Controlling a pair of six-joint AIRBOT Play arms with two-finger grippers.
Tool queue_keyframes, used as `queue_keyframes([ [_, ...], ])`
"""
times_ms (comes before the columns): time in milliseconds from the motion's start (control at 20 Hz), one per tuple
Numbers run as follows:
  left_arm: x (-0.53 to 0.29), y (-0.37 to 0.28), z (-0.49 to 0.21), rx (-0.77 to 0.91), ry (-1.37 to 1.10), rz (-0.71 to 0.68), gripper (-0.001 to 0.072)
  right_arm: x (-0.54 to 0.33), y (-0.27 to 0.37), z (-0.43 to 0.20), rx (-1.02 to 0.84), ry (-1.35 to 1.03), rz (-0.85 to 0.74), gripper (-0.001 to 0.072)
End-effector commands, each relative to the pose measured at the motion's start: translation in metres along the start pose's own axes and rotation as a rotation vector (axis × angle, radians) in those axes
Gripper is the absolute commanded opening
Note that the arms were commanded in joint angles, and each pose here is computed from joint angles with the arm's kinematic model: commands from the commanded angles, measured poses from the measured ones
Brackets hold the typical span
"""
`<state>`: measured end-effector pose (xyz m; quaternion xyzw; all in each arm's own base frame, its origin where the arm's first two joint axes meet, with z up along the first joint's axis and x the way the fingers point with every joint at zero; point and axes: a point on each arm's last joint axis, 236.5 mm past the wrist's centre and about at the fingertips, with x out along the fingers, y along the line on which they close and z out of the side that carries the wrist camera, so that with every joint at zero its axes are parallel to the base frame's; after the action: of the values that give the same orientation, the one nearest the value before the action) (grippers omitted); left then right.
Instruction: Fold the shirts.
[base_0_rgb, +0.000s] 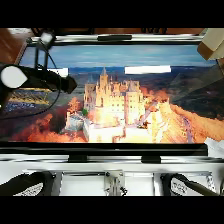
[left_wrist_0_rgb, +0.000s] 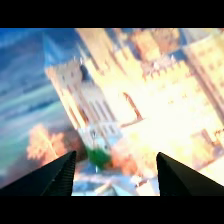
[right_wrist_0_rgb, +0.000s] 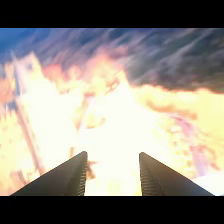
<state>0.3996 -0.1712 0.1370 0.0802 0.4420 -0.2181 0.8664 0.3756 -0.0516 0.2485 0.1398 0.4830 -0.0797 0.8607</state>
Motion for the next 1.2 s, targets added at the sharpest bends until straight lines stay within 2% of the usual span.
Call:
queue_keyframes([
  [0,0.03,0.013,-0.092,-0.143,0.43,0.002,0.0541,0.094,0.105,-0.042,-0.24,0.234,0.051,0.0457],
  [100,0.033,0.01,-0.106,-0.192,0.5,0.007,0.0549,0.136,0.138,-0.071,-0.23,0.394,0.162,0.0457],
  [200,0.038,0.017,-0.097,-0.214,0.456,0.043,0.055,0.16,0.134,-0.082,-0.233,0.46,0.12,0.0457],
  [350,0.05,0.03,-0.082,-0.335,0.377,0.107,0.0549,0.175,0.116,-0.068,-0.26,0.395,-0.009,0.0457],
  [500,0.055,0.032,-0.079,-0.344,0.36,0.109,0.0549,0.181,0.102,-0.064,-0.252,0.379,-0.074,0.0457],
  [1150,0.055,0.032,-0.079,-0.344,0.361,0.109,0.0549,0.188,0.109,-0.069,-0.207,0.396,-0.053,0.0457],
])
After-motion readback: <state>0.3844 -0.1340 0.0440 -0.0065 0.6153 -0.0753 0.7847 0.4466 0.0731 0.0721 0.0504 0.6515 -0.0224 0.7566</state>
